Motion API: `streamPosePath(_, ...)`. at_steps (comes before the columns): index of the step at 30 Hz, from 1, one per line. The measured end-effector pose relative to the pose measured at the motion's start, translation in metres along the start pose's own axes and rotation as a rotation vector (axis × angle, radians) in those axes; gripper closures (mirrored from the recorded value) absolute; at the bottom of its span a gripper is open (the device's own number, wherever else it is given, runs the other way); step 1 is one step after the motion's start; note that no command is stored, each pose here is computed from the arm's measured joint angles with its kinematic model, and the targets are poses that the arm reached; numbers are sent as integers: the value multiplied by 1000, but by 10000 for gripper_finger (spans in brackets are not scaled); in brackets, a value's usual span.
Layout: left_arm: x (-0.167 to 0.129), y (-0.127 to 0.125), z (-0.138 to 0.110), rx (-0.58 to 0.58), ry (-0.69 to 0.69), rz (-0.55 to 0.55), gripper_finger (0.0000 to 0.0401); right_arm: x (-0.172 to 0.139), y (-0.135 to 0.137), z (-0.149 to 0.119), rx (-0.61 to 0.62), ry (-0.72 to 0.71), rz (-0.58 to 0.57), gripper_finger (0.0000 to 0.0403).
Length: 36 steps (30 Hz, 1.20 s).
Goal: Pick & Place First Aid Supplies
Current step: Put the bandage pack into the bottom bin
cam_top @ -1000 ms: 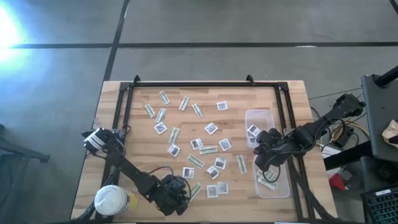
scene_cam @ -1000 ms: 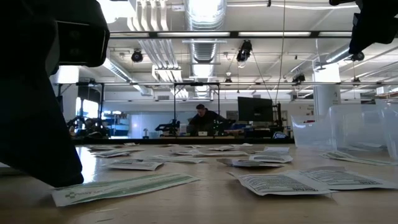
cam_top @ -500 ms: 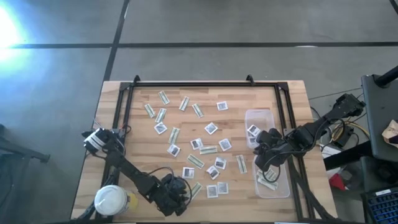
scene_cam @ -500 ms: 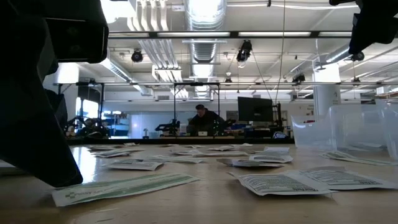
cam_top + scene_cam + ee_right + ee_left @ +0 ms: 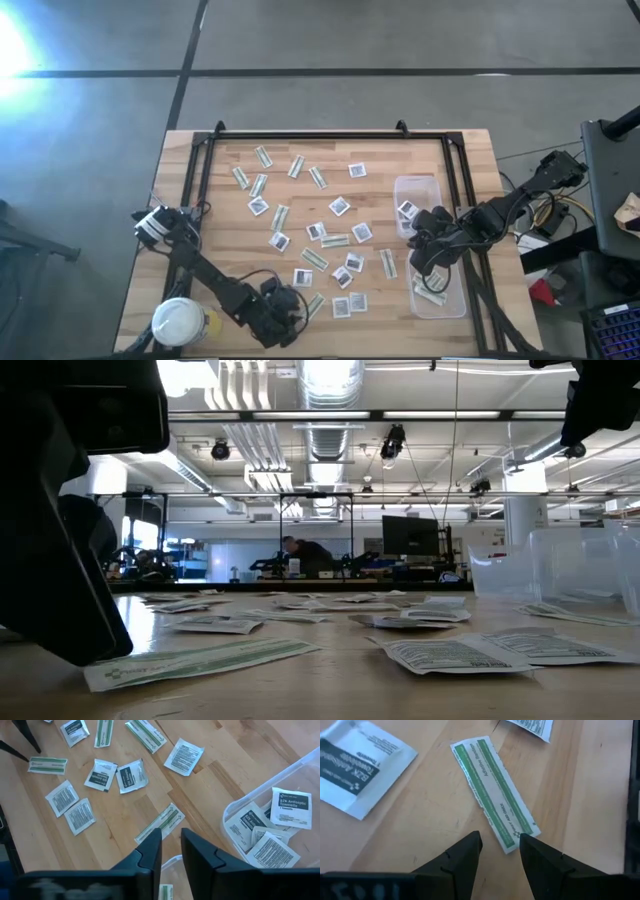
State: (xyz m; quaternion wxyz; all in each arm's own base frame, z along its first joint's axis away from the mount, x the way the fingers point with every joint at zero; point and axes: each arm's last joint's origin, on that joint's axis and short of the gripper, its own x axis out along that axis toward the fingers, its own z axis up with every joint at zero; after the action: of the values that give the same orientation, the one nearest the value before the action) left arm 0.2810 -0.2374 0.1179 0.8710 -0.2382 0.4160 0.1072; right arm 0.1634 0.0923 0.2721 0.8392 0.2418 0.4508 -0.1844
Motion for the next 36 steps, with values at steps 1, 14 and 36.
streamPosePath(1,0,0,0,23,-4,3,231,0,0,0,0,0,0,330)
streamPosePath(14,0,6,0,191,-69,88,231,0,0,0,1,-1,1,334)
streamPosePath(36,-27,9,10,161,62,104,231,0,0,0,2,-2,4,326)
